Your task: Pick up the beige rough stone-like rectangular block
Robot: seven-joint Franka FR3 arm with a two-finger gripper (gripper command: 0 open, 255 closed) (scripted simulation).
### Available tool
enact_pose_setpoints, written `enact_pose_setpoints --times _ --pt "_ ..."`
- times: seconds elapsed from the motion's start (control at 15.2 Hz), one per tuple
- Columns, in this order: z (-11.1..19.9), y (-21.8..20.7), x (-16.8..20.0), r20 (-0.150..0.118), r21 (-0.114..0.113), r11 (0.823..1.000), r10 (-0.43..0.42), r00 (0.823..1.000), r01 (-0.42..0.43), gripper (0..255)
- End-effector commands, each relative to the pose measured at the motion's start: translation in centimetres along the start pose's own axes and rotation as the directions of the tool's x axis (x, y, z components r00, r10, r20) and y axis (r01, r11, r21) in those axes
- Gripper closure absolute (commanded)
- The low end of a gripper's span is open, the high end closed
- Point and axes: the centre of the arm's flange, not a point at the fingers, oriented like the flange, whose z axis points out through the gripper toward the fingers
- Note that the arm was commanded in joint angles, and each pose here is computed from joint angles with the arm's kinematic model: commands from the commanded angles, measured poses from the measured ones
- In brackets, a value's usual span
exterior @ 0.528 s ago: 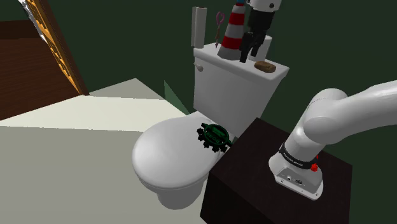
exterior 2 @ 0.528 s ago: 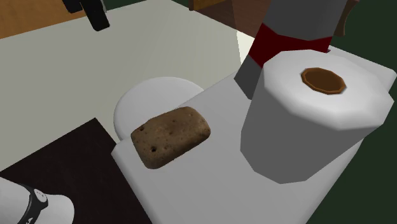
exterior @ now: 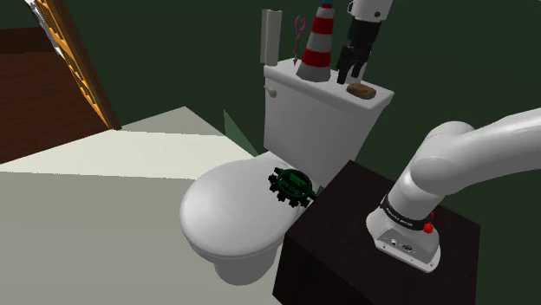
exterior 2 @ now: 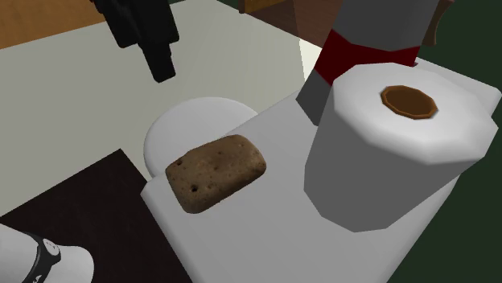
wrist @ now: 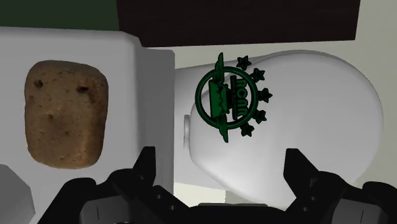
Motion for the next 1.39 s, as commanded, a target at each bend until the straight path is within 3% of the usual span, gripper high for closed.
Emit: enact_pose_setpoints --times 0.0,0.53,1.19,1.25,1.32 --pt "0.5 3.0 0.0 0.007 0.007 1.000 0.023 1.000 -0.023 0" --pt "2.9 13.7 -0.5 0.037 0.031 0.993 0.111 0.993 -0.113 0" --pt "7.0 14.0 -0.6 0.038 0.032 0.993 0.114 0.993 -0.115 0" --pt "7.0 14.0 -0.6 0.038 0.032 0.993 0.114 0.993 -0.115 255" --pt "7.0 13.9 -0.6 0.038 0.032 0.993 0.114 0.993 -0.115 255"
